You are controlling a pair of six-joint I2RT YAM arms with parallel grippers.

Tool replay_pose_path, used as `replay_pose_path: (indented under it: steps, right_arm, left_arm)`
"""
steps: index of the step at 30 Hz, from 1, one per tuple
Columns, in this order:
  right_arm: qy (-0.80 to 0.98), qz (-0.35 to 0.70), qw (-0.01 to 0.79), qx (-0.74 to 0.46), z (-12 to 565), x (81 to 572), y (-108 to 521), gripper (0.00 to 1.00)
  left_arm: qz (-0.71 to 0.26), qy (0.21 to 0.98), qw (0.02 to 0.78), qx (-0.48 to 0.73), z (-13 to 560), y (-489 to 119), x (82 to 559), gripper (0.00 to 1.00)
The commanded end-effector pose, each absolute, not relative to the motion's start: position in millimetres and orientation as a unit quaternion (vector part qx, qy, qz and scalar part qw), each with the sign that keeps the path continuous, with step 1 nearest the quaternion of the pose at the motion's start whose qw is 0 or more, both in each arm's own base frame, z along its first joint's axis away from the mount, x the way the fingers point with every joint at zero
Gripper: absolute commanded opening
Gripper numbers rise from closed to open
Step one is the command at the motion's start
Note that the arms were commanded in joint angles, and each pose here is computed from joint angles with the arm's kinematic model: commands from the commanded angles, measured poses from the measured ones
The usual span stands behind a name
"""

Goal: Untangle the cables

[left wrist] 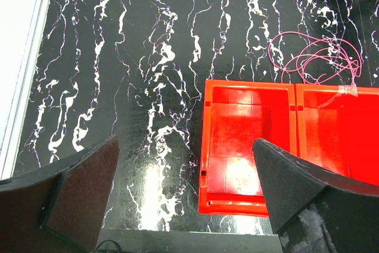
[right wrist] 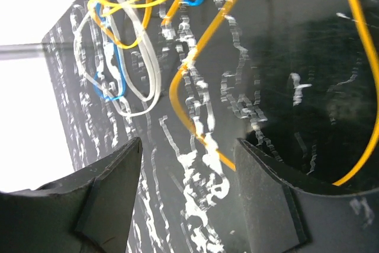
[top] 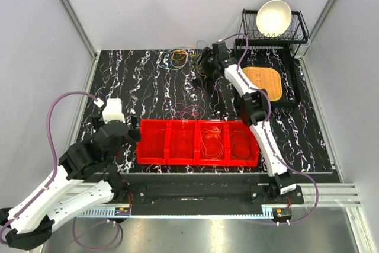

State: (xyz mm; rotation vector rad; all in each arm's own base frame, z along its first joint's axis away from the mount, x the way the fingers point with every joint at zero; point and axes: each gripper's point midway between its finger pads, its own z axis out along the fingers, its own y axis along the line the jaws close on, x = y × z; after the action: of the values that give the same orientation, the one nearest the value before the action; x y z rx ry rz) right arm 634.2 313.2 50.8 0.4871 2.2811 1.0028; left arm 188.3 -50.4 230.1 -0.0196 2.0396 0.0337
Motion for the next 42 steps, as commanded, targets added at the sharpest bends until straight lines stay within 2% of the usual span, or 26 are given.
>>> replay_pose_path:
  steps: [1,5,7,10,11,13,14,21,27,31,32,34,35,36,38,39,41,42]
  right_arm:
    - [0.829,0.396,0.326,0.222,66,656,307,0.69]
    - [0.823,0.412,0.316,0.23,62,657,311,0.68]
    - [0.818,0.427,0.306,0.232,59,656,318,0.64]
    - [0.819,0.442,0.291,0.222,57,649,330,0.52]
    - [0.82,0.446,0.287,0.216,57,646,335,0.44]
    - [0.823,0.45,0.278,0.208,57,639,344,0.36]
    - [0.825,0.452,0.272,0.203,56,634,349,0.28]
    - [0.83,0.479,0.238,0.157,64,601,394,0.0]
    - [0.836,0.505,0.196,0.091,86,553,436,0.0]
    - [0.84,0.51,0.181,0.027,110,512,451,0.0]
    - [0.848,0.503,0.165,0.021,101,499,451,0.0]
    - [0.84,0.514,0.171,-0.018,134,478,456,0.0]
    - [0.847,0.507,0.157,-0.02,125,466,452,0.0]
    - [0.838,0.515,0.177,-0.039,156,458,450,0.0]
    - [0.841,0.511,0.172,-0.05,157,440,443,0.0]
    - [0.83,0.519,0.194,-0.066,189,433,438,0.0]
    - [0.833,0.511,0.2,-0.072,194,420,428,0.0]
    - [0.822,0.517,0.224,-0.086,223,414,422,0.0]
  left_arm:
    - [-0.002,0.844,0.536,-0.011,236,-54,192,0.99]
    - [-0.002,0.845,0.535,-0.011,236,-55,192,0.99]
    - [-0.001,0.844,0.535,-0.012,236,-54,192,0.99]
    - [0.001,0.844,0.535,-0.014,236,-53,193,0.99]
    - [0.0,0.845,0.535,-0.015,236,-53,193,0.99]
    - [0.001,0.845,0.535,-0.015,236,-53,193,0.99]
    - [0.001,0.844,0.536,-0.016,236,-52,193,0.99]
    - [0.002,0.845,0.535,-0.019,235,-51,194,0.99]
    - [0.004,0.844,0.536,-0.022,236,-50,194,0.99]
    - [0.007,0.844,0.535,-0.022,235,-49,194,0.99]
    - [0.006,0.844,0.536,-0.022,235,-49,194,0.99]
    - [0.009,0.845,0.535,-0.023,234,-48,195,0.99]
    - [0.009,0.845,0.534,-0.023,234,-48,195,0.99]
    - [0.009,0.845,0.534,-0.022,233,-48,195,0.99]
    - [0.009,0.845,0.534,-0.023,234,-48,195,0.99]
    - [0.01,0.846,0.533,-0.023,233,-48,195,0.99]
    - [0.01,0.846,0.533,-0.022,233,-48,195,0.99]
    - [0.011,0.846,0.532,-0.023,233,-48,196,0.99]
